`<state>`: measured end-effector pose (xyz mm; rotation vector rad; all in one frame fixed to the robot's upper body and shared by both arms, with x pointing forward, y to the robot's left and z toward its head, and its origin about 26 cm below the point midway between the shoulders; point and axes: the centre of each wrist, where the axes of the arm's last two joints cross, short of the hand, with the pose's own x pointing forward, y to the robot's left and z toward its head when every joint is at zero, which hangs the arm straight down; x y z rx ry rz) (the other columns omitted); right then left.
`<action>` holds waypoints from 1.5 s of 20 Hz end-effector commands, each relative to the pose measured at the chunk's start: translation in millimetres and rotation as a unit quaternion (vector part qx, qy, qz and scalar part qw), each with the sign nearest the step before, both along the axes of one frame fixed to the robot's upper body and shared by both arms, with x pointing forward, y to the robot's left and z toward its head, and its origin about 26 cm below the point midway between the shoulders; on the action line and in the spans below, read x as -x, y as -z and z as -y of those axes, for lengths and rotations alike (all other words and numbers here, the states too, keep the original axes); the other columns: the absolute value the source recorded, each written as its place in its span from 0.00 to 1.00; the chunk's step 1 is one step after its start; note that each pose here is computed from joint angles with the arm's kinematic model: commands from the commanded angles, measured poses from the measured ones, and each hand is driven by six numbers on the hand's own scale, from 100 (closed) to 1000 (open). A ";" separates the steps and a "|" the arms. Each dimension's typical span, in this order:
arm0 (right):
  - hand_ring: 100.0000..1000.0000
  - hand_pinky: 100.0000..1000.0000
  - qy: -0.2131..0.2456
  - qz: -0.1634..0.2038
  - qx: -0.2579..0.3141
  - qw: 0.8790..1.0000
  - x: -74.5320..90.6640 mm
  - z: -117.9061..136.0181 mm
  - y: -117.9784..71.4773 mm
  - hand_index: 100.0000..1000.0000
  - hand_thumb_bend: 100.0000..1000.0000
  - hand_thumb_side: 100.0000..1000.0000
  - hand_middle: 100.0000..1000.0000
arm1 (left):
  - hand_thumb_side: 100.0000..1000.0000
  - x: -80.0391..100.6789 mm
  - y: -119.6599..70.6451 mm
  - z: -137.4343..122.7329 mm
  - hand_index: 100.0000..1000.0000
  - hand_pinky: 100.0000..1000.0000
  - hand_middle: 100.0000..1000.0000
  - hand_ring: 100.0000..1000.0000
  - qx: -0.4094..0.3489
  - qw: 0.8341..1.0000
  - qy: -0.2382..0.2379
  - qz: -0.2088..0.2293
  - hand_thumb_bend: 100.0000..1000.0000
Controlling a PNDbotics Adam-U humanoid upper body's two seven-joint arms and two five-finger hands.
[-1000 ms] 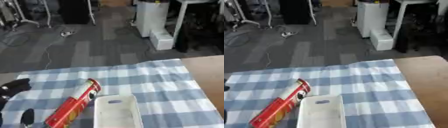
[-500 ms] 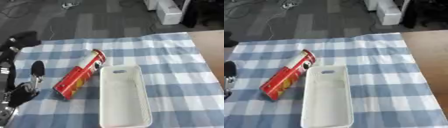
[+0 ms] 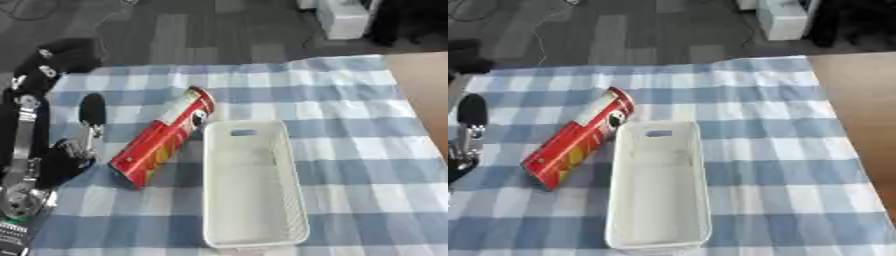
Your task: Pick up objects on the table and place them in the box.
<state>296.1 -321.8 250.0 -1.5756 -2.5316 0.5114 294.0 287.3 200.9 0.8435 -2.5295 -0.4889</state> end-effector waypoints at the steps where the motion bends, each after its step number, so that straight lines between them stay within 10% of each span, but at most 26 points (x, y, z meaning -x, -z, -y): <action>1: 0.72 0.55 -0.003 0.013 0.004 1.000 1.2 0.0 -7.1 0.81 0.00 0.60 0.80 | 0.56 1.3 -11.7 5.2 0.76 0.51 0.71 0.59 -0.011 0.998 -0.010 -0.061 0.30; 5: 0.72 0.55 -0.007 0.010 0.005 1.000 0.5 -1.1 -6.4 0.81 0.00 0.60 0.80 | 0.46 -0.8 -23.3 13.1 0.76 0.47 0.71 0.57 0.007 0.985 0.008 -0.175 0.46; 13: 0.72 0.55 -0.014 0.003 0.006 1.000 -0.2 -1.9 -3.9 0.81 0.00 0.60 0.80 | 0.49 -2.4 -45.2 17.1 0.80 0.53 0.75 0.60 0.006 0.927 0.063 -0.371 0.47; 30: 0.72 0.55 -0.012 -0.004 0.010 1.000 -1.1 0.1 -1.6 0.81 0.00 0.60 0.80 | 0.32 1.5 -71.5 -4.0 0.86 0.61 0.81 0.69 -0.103 0.888 0.019 -0.448 0.55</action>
